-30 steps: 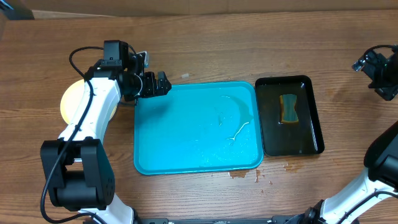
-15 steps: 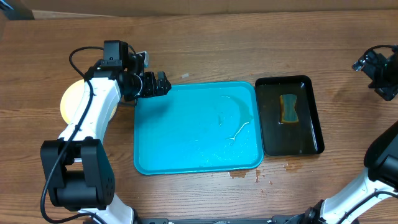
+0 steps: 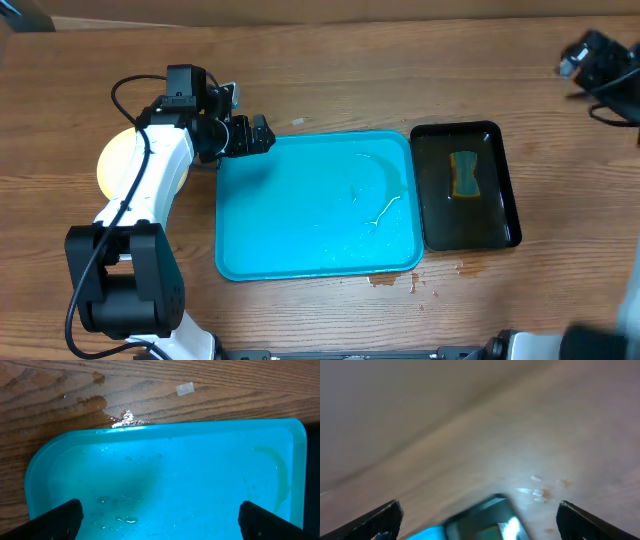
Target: Clean dirty plates on tray and stack at the side
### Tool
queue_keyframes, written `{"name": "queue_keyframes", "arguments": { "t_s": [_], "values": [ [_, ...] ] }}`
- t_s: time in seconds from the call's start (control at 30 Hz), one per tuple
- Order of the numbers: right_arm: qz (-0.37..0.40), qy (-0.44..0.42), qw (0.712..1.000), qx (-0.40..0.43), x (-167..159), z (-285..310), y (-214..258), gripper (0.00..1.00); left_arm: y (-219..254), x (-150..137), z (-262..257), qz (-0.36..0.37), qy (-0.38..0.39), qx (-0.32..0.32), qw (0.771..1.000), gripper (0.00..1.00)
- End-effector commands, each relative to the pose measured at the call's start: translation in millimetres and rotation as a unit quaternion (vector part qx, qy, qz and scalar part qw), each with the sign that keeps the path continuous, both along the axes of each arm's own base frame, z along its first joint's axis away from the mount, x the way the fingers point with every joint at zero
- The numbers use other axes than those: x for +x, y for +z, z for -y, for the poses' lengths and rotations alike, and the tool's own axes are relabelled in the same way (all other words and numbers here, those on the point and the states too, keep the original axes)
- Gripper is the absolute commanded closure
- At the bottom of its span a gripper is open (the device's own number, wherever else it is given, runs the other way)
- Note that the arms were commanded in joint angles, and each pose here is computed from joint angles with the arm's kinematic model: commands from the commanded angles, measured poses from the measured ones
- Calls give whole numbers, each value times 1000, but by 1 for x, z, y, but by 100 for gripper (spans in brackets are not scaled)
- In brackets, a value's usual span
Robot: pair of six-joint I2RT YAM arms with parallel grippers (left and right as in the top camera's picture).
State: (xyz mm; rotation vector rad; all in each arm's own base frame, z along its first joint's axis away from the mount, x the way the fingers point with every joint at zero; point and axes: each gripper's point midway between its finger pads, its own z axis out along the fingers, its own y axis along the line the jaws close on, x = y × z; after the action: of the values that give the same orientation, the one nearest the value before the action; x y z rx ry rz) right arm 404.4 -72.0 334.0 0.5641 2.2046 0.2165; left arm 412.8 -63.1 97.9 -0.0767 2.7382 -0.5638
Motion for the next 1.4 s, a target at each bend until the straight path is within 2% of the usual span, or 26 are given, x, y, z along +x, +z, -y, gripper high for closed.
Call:
{"name": "queue_keyframes", "arguments": {
  "t_s": [0.0,0.17,0.23,0.3,0.43,0.6,0.77,1.07,1.17,1.37],
  "values": [
    [76,56,995,-11,-30,-51,58,0,-3,-1,-1,1,-7,5,1000,0],
    [177,157,972,-11,-98,-123,124,0,-3,-1,-1,1,-7,5,1000,0],
    [219,181,959,-12,-131,-134,147,0,-3,-1,-1,1,-7,5,1000,0],
    [268,166,949,-28,-159,-125,168,0,-3,-1,-1,1,-7,5,1000,0],
    [326,143,932,-63,-196,-110,174,0,-3,-1,-1,1,-7,5,1000,0],
    [390,136,905,-100,-225,-102,148,0,-3,-1,-1,1,-7,5,1000,0],
    [458,115,874,-110,-233,-97,105,0,-3,-1,-1,1,-7,5,1000,0],
    [578,84,803,-115,-224,-95,55,0,-3,-1,-1,1,-7,5,1000,0],
    [579,84,803,-115,-215,-96,31,0,-3,-1,-1,1,-7,5,1000,0],
    [544,91,827,-114,-192,-97,-25,0,-3,-1,-1,1,-7,5,1000,0]
  ]
}}
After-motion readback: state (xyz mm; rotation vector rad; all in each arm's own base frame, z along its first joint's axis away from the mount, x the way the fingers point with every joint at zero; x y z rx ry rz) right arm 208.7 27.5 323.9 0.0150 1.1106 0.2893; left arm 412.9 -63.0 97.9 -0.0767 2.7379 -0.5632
